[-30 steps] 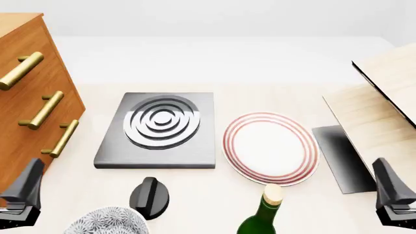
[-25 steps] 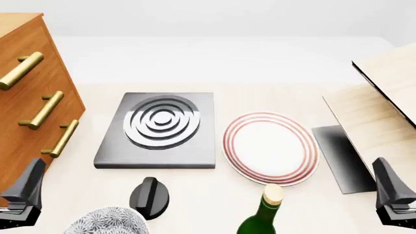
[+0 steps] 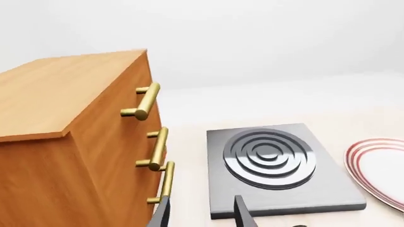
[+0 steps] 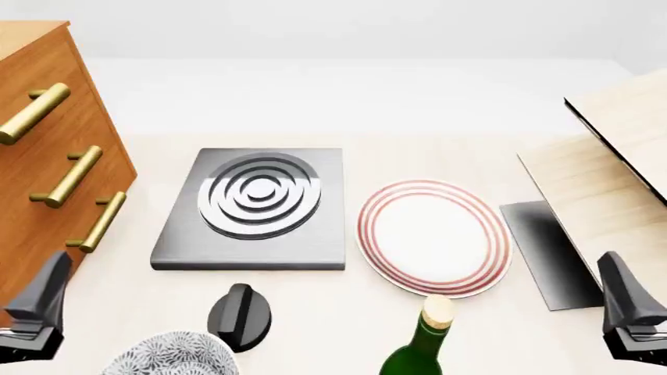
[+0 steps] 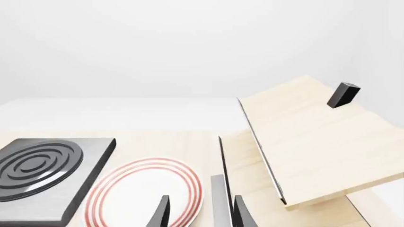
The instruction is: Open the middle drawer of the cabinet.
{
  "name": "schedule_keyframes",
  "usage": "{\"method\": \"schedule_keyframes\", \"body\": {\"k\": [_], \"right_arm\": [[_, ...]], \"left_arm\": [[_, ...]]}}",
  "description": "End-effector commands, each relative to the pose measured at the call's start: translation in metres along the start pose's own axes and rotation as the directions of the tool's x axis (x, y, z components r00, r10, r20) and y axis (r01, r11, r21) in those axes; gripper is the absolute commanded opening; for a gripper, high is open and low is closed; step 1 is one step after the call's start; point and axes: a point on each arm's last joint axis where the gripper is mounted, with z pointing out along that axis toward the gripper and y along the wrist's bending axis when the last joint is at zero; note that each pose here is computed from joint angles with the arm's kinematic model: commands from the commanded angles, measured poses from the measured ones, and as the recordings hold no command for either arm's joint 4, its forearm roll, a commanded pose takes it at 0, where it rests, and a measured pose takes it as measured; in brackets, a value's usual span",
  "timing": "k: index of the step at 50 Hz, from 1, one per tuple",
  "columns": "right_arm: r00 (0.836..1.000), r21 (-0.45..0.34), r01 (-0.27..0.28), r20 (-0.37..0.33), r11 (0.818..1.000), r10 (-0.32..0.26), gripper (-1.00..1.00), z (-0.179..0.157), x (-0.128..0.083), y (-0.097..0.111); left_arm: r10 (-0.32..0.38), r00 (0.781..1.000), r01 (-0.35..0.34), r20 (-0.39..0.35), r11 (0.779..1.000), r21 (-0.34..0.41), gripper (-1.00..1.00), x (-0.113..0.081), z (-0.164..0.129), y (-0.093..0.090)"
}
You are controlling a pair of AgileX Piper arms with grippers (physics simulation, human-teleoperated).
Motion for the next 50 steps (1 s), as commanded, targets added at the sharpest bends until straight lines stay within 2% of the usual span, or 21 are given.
{"method": "schedule_keyframes", "body": {"k": [1, 2, 9, 11, 13, 20, 21, 22, 27, 28, 33, 34, 36, 38, 39, 40, 41, 45, 46, 48, 50], "right_arm": [[1.000, 0.000, 0.000, 0.000, 1.000, 0.000, 1.00, 0.000, 0.000, 0.000], [1.000, 0.000, 0.000, 0.000, 1.000, 0.000, 1.00, 0.000, 0.000, 0.000], [1.000, 0.001, 0.000, 0.000, 1.000, 0.000, 1.00, 0.000, 0.000, 0.000], [1.000, 0.001, 0.000, 0.000, 1.000, 0.000, 1.00, 0.000, 0.000, 0.000], [1.000, 0.000, 0.000, 0.000, 1.000, 0.000, 1.00, 0.000, 0.000, 0.000], [1.000, 0.001, 0.000, 0.000, 1.000, 0.000, 1.00, 0.000, 0.000, 0.000], [1.000, 0.001, 0.000, 0.000, 1.000, 0.000, 1.00, 0.000, 0.000, 0.000], [1.000, 0.001, 0.000, 0.000, 1.000, 0.000, 1.00, 0.000, 0.000, 0.000], [1.000, 0.001, 0.000, 0.000, 1.000, 0.000, 1.00, 0.000, 0.000, 0.000], [1.000, 0.001, 0.000, 0.000, 1.000, 0.000, 1.00, 0.000, 0.000, 0.000], [1.000, 0.001, 0.000, 0.000, 1.000, 0.000, 1.00, 0.000, 0.000, 0.000], [1.000, 0.001, 0.000, 0.000, 1.000, 0.000, 1.00, 0.000, 0.000, 0.000], [1.000, 0.001, 0.000, 0.000, 1.000, 0.000, 1.00, 0.000, 0.000, 0.000], [1.000, 0.001, 0.000, 0.000, 1.000, 0.000, 1.00, 0.000, 0.000, 0.000], [1.000, 0.001, 0.000, 0.000, 1.000, 0.000, 1.00, 0.000, 0.000, 0.000], [1.000, 0.001, 0.000, 0.000, 1.000, 0.000, 1.00, 0.000, 0.000, 0.000], [1.000, 0.001, 0.000, 0.000, 1.000, 0.000, 1.00, 0.000, 0.000, 0.000], [1.000, 0.001, 0.000, 0.001, 1.000, 0.000, 1.00, 0.000, 0.000, 0.000], [1.000, 0.001, 0.000, 0.001, 1.000, 0.000, 1.00, 0.000, 0.000, 0.000], [1.000, 0.001, 0.000, 0.000, 1.000, 0.000, 1.00, 0.000, 0.000, 0.000], [1.000, 0.000, 0.000, 0.000, 1.000, 0.000, 1.00, 0.000, 0.000, 0.000]], "left_arm": [[0.136, 0.991, -0.136, 0.001, 0.991, 0.004, 1.00, -0.021, -0.004, 0.002], [0.180, 0.984, -0.180, 0.010, 0.984, -0.009, 1.00, -0.024, -0.004, 0.002], [0.318, 0.948, -0.317, 0.027, 0.948, -0.035, 1.00, -0.046, 0.000, 0.005], [0.374, 0.927, -0.372, 0.041, 0.927, -0.058, 1.00, -0.051, -0.002, 0.006], [0.372, 0.927, -0.369, 0.048, 0.928, -0.057, 1.00, -0.055, -0.002, 0.006], [0.477, 0.878, -0.471, 0.046, 0.876, -0.100, 1.00, -0.064, -0.001, 0.009], [0.499, 0.866, -0.493, 0.044, 0.865, -0.095, 1.00, -0.063, 0.001, 0.009], [0.499, 0.866, -0.493, 0.044, 0.865, -0.095, 1.00, -0.063, 0.002, 0.009], [0.588, 0.809, -0.584, 0.015, 0.806, -0.095, 1.00, -0.050, 0.018, 0.009], [0.588, 0.809, -0.584, 0.015, 0.806, -0.095, 1.00, -0.050, 0.018, 0.009], [0.639, 0.769, -0.638, -0.018, 0.765, -0.092, 1.00, -0.039, 0.032, 0.010], [0.639, 0.769, -0.638, -0.018, 0.765, -0.092, 1.00, -0.038, 0.032, 0.010], [0.666, 0.745, -0.666, -0.022, 0.742, -0.079, 1.00, -0.032, 0.036, 0.009], [0.674, 0.738, -0.674, -0.031, 0.734, -0.080, 1.00, -0.029, 0.040, 0.010], [0.694, 0.719, -0.694, -0.039, 0.715, -0.082, 1.00, -0.024, 0.043, 0.011], [0.694, 0.719, -0.694, -0.039, 0.715, -0.082, 1.00, -0.024, 0.044, 0.011], [0.711, 0.702, -0.712, -0.044, 0.697, -0.083, 1.00, -0.020, 0.047, 0.011], [0.732, 0.679, -0.734, -0.060, 0.672, -0.098, 1.00, -0.015, 0.055, 0.014], [0.732, 0.679, -0.734, -0.060, 0.672, -0.098, 1.00, -0.015, 0.055, 0.014], [0.752, 0.655, -0.755, -0.075, 0.647, -0.105, 1.00, -0.009, 0.061, 0.015], [0.757, 0.649, -0.760, -0.077, 0.642, -0.101, 1.00, -0.006, 0.063, 0.015]]}}
